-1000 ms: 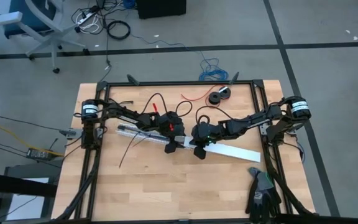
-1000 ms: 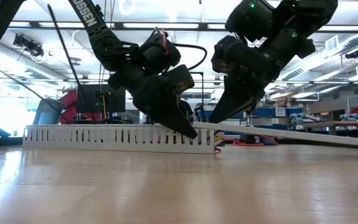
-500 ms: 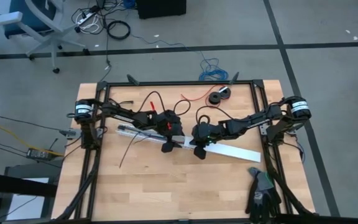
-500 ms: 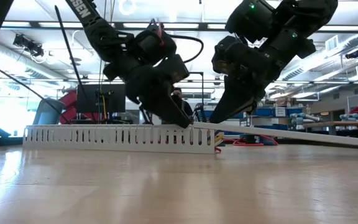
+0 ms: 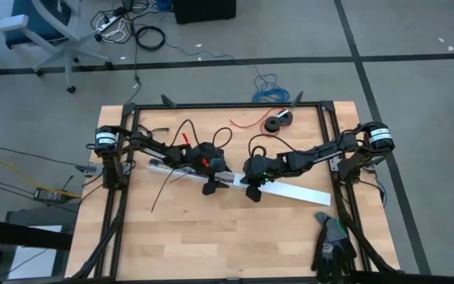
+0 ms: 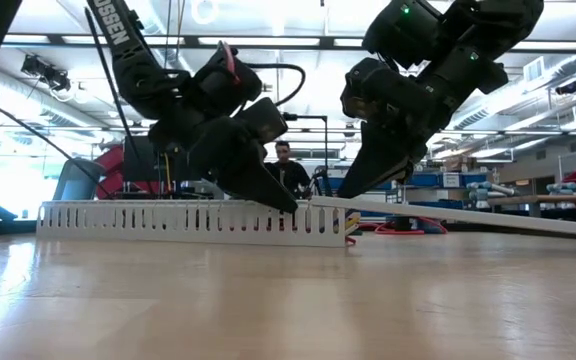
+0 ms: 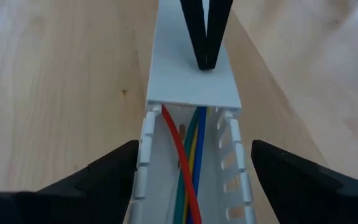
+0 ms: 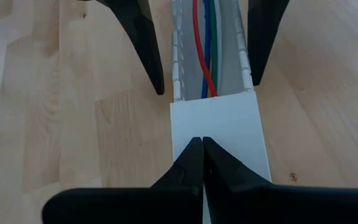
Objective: Ziptie cables
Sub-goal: Close the white cable duct
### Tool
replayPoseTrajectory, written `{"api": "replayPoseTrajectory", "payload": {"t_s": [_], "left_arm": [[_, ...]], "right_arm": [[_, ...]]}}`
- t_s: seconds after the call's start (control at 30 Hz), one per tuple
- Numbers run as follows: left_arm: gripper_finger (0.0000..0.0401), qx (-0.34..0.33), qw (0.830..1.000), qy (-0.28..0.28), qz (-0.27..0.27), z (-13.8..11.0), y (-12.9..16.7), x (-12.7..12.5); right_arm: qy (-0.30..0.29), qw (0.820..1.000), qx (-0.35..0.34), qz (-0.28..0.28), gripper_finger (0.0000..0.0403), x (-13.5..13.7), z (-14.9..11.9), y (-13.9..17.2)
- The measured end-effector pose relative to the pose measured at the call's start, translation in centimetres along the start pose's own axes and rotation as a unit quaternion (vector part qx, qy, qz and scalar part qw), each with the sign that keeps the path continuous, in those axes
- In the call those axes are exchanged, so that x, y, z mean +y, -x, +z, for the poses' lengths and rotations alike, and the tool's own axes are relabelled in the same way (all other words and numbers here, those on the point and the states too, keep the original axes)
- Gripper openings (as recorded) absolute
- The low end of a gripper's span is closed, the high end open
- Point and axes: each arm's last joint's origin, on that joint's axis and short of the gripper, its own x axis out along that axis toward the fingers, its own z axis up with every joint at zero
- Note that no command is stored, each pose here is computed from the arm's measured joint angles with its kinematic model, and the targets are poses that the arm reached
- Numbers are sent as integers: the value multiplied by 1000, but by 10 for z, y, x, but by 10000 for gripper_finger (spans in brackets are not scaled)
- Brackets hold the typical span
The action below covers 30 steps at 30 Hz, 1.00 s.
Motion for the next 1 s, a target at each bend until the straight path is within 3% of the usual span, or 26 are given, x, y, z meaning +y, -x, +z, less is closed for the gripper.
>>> {"api": "replayPoseTrajectory", "payload": {"t_s": [0.27, 0.7, 1.0], "left_arm": [[318, -8, 1000, -7, 1, 0, 0, 0], [249, -6, 1000, -11, 3, -1, 0, 0], [237, -4, 1000, -9, -1, -1, 0, 0]], "right_arm": [[0, 1000, 0, 0, 0, 0, 0, 0], [-2, 1000, -13, 5, 0, -1, 3, 0], [-16, 999, -31, 38, 0, -8, 6, -20]]}}
